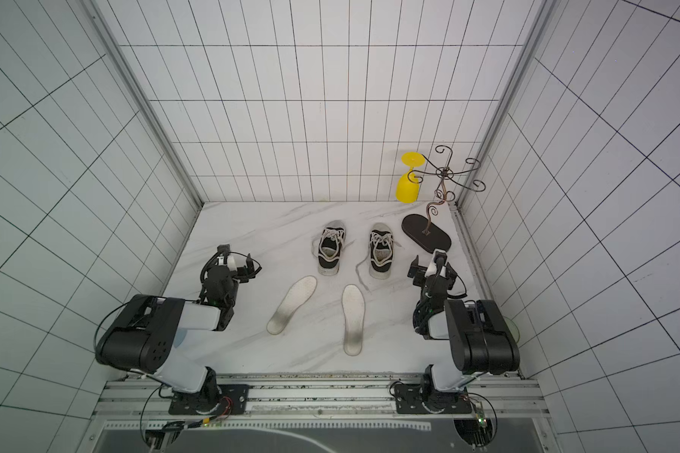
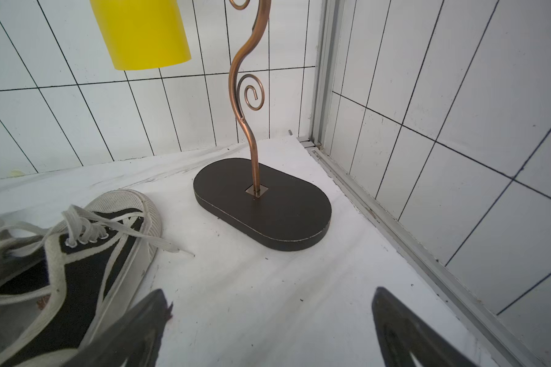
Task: Insert the insole into the shoe
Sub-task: Pick up the shoe at the center of the board.
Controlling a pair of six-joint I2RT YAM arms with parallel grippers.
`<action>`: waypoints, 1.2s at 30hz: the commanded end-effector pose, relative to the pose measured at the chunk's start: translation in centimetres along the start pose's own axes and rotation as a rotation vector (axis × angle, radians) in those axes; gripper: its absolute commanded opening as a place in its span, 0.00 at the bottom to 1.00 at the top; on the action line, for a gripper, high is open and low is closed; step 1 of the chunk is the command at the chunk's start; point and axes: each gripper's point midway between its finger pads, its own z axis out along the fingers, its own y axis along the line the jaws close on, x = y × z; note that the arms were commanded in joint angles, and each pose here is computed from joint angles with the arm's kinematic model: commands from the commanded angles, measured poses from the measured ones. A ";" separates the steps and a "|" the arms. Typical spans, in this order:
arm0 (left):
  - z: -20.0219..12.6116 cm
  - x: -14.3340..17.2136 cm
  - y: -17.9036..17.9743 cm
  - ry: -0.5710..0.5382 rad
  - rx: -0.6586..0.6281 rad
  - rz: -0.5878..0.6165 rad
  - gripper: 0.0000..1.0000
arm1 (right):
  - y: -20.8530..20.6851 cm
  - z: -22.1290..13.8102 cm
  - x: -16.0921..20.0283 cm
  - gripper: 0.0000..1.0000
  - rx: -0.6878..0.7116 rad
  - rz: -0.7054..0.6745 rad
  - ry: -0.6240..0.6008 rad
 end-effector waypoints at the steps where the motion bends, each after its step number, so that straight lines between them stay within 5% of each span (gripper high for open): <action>1: 0.1 -1.6 -0.2 -0.048 0.012 -0.018 0.98 | -0.1 -0.3 -0.5 0.99 0.000 -0.001 -0.028; 12: 0.2 -1.6 -0.1 -0.039 0.029 -0.030 0.98 | -0.1 -0.2 -0.5 0.99 -0.008 0.005 -0.024; 18: 0.9 -5.9 2.1 0.001 -0.105 -0.082 0.98 | -0.3 0.7 -3.0 0.97 0.035 0.001 -0.006; 20: 1.6 -8.3 1.8 0.033 -0.059 -0.208 0.98 | 0.4 2.1 -5.5 0.96 0.030 0.021 0.069; 22: 2.4 -9.0 -0.4 0.119 0.037 -0.245 0.97 | 2.9 2.9 -7.5 0.95 -0.079 0.106 0.132; 26: 1.1 -7.7 -5.3 0.374 0.016 -0.231 0.97 | 12.2 1.8 -9.0 0.89 -0.354 0.184 0.260; 36: -4.2 -2.1 -17.1 0.739 0.315 -0.208 0.94 | 27.2 -2.8 -5.9 0.76 -0.601 0.155 0.593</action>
